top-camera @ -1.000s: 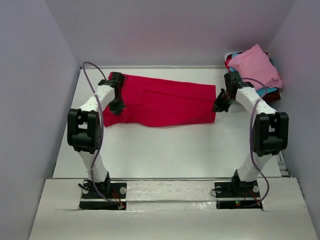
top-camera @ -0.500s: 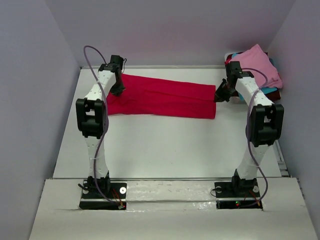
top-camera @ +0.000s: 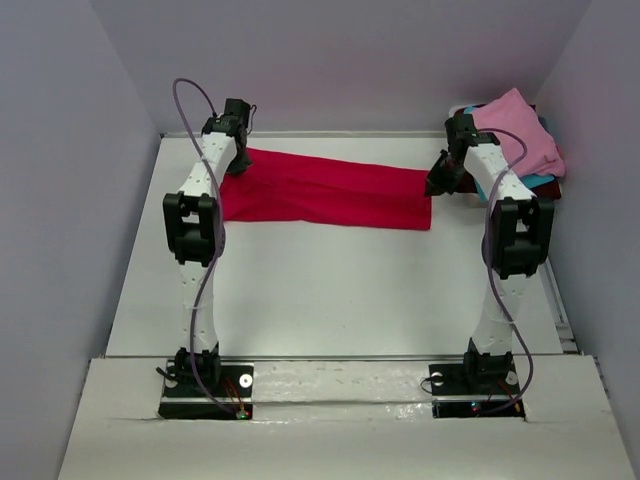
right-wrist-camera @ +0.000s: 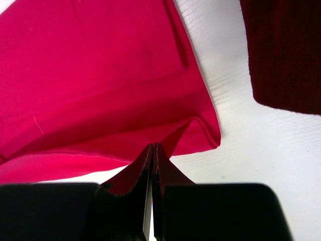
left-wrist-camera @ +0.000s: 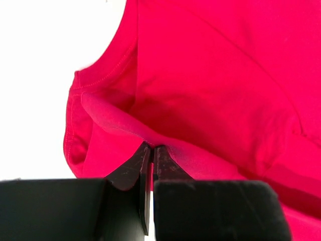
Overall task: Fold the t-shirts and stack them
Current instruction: Fold the tshirt
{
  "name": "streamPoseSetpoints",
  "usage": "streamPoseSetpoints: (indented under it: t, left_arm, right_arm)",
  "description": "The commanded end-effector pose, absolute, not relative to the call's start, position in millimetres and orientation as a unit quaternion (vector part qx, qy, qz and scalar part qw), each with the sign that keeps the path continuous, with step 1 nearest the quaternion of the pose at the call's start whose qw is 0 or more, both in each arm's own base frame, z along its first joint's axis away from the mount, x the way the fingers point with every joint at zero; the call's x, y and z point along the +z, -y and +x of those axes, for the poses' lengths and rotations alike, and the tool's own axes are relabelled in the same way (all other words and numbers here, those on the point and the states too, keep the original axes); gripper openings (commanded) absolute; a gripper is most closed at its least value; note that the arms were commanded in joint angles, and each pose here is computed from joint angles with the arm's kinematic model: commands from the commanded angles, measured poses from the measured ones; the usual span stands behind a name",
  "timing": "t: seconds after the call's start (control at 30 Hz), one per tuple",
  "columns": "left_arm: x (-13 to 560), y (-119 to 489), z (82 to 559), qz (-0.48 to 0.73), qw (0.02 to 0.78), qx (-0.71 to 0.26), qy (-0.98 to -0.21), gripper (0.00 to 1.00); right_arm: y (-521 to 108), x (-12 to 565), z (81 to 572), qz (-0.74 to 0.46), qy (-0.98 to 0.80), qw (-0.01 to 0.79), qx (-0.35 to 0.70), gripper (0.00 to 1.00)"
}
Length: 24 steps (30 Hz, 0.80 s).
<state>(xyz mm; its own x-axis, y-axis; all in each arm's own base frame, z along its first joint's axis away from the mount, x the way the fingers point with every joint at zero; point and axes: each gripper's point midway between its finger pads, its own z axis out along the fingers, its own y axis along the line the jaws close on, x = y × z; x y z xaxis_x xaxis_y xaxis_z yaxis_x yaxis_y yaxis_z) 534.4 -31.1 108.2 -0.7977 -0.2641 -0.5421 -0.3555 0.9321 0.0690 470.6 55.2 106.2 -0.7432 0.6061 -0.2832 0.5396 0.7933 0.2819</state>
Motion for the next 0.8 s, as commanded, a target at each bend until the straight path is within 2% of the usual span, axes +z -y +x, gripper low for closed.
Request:
streamPoseSetpoints:
  t: [0.0,0.4,0.77]
  left_arm:
    - [127.8,25.6,547.7,-0.164,0.305,0.107,-0.932,0.06]
    - [124.9,45.6,579.4,-0.145,0.343,0.096,-0.923,0.06]
    - [108.6,62.1,589.9,-0.132,0.352,0.094,-0.922,0.05]
  right_arm:
    - [-47.5,119.2,481.3,0.313,-0.925,0.201,0.08,0.07]
    - [-32.4,121.3,496.7,0.34,-0.915,0.212,0.051,0.07]
    - [-25.0,108.0,481.2,0.355,-0.914,0.195,0.024,0.07]
